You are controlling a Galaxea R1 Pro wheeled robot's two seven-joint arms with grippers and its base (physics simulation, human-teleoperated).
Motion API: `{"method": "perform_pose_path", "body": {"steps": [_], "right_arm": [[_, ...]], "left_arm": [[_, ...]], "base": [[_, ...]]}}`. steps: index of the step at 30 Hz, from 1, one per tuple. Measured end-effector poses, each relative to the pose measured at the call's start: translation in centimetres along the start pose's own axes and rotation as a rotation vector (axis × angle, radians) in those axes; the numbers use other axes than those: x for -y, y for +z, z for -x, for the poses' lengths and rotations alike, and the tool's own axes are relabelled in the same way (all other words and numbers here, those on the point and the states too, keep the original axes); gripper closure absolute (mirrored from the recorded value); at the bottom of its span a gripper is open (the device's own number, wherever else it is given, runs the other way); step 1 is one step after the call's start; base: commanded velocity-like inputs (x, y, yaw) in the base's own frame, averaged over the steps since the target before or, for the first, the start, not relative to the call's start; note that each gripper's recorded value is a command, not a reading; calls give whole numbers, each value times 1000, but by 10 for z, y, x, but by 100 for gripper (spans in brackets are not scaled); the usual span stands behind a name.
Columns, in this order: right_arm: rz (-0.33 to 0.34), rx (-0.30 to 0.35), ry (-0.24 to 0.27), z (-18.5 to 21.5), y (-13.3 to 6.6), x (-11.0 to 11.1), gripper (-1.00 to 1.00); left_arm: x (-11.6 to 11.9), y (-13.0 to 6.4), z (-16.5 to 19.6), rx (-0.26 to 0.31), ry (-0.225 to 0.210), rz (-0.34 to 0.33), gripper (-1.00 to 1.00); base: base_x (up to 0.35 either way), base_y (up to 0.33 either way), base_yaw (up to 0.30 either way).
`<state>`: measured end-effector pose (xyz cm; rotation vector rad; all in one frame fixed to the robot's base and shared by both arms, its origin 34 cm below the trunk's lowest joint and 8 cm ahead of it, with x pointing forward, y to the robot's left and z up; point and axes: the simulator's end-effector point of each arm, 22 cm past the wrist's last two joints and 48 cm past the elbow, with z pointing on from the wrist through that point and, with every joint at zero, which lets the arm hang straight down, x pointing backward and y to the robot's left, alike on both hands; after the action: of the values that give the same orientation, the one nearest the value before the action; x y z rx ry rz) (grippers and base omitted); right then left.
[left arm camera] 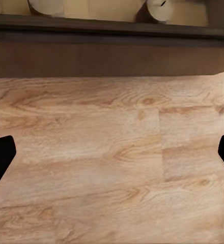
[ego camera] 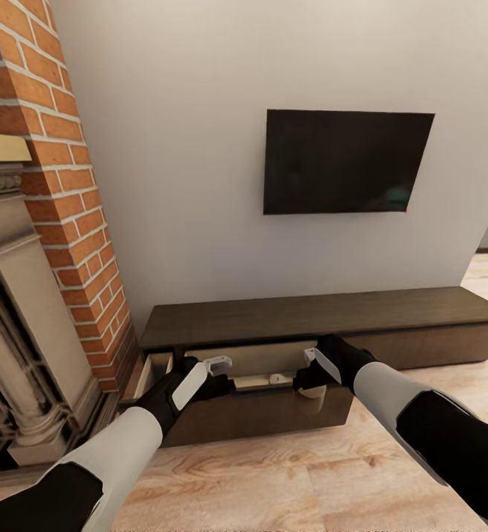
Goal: Place each of the two pumpkins and all three candles from the living room inside a cabinet in the living room (use any cabinet), then make sure every cabinet is closed, and position the cauldron so it is next to a table in the living room.
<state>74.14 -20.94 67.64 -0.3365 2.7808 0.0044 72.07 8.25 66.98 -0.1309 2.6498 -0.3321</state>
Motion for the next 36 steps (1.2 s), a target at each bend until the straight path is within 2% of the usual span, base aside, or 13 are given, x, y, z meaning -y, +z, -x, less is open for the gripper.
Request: {"method": "perform_pose_path", "body": {"steps": [6, 15, 20, 28, 33, 36], "right_arm": [[0, 18, -6, 3, 5, 0, 100], [5, 44, -12, 8, 13, -2, 100], [7, 101, -20, 20, 15, -2, 100], [7, 113, -25, 23, 17, -3, 100], [10, 112, -27, 22, 18, -5, 100], [26, 113, -28, 22, 20, -15, 100]], "left_arm": [[3, 1, 10, 38, -8, -10, -100], [1, 8, 6, 29, -12, -8, -100], [2, 12, 1, 21, 16, 1, -100], [3, 14, -1, 20, 28, 5, -100], [2, 15, -1, 18, 27, 5, -100], [2, 15, -2, 17, 28, 6, -100]], "base": [[249, 0, 0], [340, -50, 0], [326, -111, 0], [70, -31, 26], [3, -2, 235], [0, 0, 260]]}}
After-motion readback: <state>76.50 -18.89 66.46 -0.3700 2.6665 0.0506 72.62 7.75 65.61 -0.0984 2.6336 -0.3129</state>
